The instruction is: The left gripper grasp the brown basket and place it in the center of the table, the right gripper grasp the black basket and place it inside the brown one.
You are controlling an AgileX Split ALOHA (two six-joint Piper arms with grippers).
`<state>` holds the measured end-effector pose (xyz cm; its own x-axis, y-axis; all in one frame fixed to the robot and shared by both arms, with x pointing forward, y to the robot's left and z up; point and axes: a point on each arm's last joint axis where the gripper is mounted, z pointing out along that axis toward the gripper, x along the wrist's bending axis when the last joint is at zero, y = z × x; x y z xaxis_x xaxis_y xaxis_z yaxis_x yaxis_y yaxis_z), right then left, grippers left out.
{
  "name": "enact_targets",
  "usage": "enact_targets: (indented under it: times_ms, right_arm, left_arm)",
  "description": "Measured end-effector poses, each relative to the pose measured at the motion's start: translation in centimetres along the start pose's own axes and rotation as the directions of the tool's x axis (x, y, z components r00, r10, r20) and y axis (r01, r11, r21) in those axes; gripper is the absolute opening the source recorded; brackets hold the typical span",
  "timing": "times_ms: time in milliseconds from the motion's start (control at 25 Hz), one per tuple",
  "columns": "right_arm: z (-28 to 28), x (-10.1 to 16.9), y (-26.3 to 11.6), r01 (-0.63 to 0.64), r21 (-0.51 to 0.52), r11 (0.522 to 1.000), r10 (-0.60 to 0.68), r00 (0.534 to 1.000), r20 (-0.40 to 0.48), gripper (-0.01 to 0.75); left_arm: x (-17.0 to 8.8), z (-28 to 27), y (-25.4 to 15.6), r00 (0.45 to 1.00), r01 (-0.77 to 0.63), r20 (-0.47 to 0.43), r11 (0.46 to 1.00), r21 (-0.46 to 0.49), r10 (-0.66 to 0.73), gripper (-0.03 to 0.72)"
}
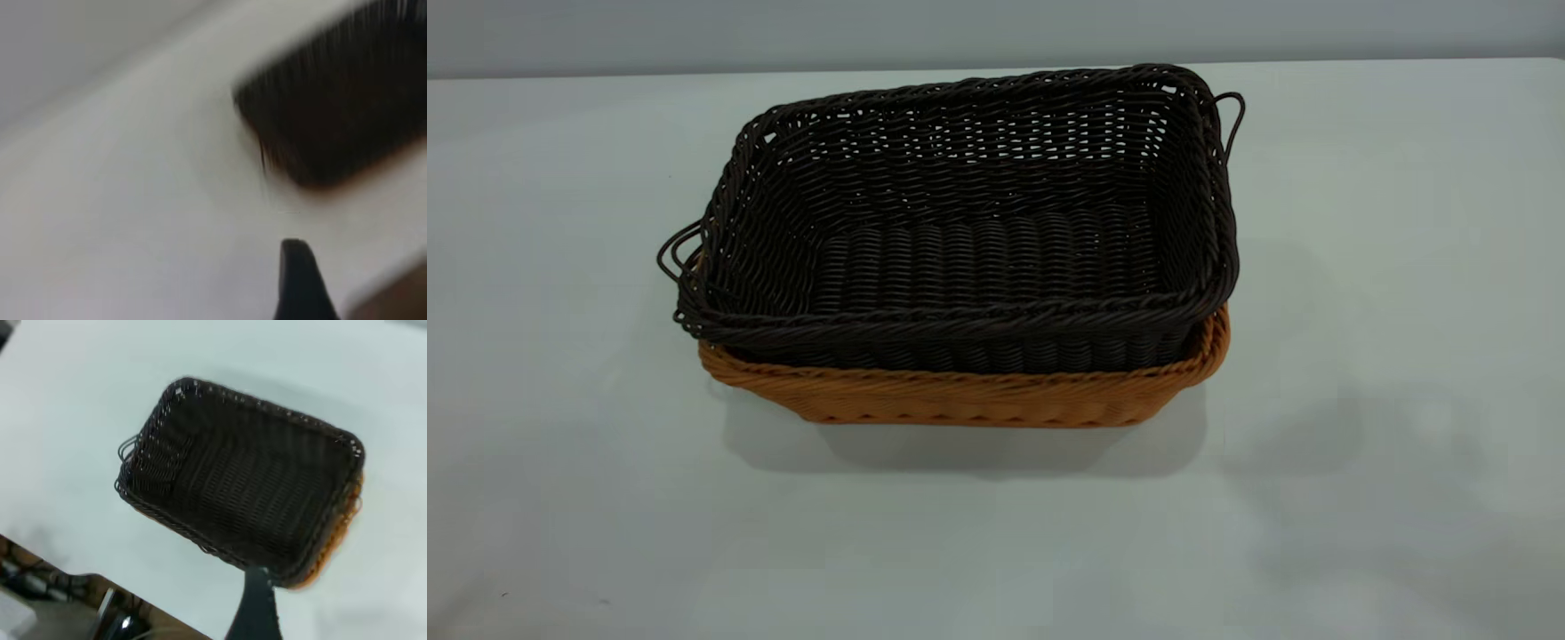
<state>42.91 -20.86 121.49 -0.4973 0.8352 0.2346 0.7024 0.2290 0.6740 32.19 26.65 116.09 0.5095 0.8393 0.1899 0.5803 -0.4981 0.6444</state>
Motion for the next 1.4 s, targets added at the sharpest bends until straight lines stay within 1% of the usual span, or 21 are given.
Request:
enact_targets:
  times_ms: [40,200,320,400,480,640,760,840,960,1200,1400]
  right_arm:
    - [-1.4,0.4,-1.0,0.002,-0.021,1.000,-0.002,1.000,0.011,0.549]
    - [-4.7,1.1,-5.7,0.006,-0.061,0.998,-0.002,0.998,0.070,0.549]
    - [-6.1,0.7,-10.4,0.024,-0.092,0.995,-0.009,0.987,0.162,0.548]
    - [-5.7,0.1,-13.5,0.030,-0.090,0.995,-0.010,0.977,0.214,0.548]
    - [-5.0,-0.4,-16.4,0.037,-0.083,0.996,-0.015,0.969,0.245,0.547]
    - [-1.9,-1.5,-21.1,0.019,-0.027,0.999,-0.012,0.966,0.257,0.547]
    - [0.0,-2.2,-23.9,0.009,0.001,1.000,-0.009,0.965,0.261,0.547]
    - [0.6,-2.4,-24.9,0.003,0.002,1.000,-0.003,0.965,0.263,0.547]
    - [0.3,-2.3,-25.1,0.011,-0.035,0.999,-0.002,0.964,0.265,0.547]
    - [0.3,-2.3,-25.1,0.011,-0.037,0.999,-0.001,0.964,0.265,0.547]
    - [0.3,-2.3,-25.1,0.011,-0.037,0.999,-0.001,0.964,0.265,0.547]
  left_arm:
    - [-0.1,0.0,-0.5,1.000,0.025,0.004,0.999,0.047,-0.026,0.414]
    - [-0.1,-0.3,-0.6,0.996,0.085,0.004,0.996,0.037,-0.086,0.414]
    - [-0.2,0.2,-1.1,0.996,0.089,0.005,0.994,0.056,-0.089,0.414]
    - [-0.4,0.9,-1.5,0.996,0.087,0.011,0.993,0.085,-0.088,0.414]
    - [-0.7,1.8,-2.1,0.995,0.087,0.028,0.989,0.123,-0.092,0.414]
    - [-1.6,3.8,-3.6,0.993,0.085,0.067,0.973,0.215,-0.102,0.414]
    - [-2.2,5.6,-5.2,0.992,0.075,0.079,0.954,0.290,-0.102,0.414]
    - [-2.5,6.6,-6.0,0.990,0.072,0.090,0.946,0.316,-0.106,0.414]
    - [-3.1,8.1,-7.1,0.987,0.066,0.120,0.944,0.324,-0.110,0.414]
    - [-4.0,10.1,-9.9,0.983,0.039,0.144,0.900,0.434,-0.112,0.414]
    - [-4.0,10.1,-10.0,0.983,0.039,0.146,0.899,0.436,-0.114,0.414]
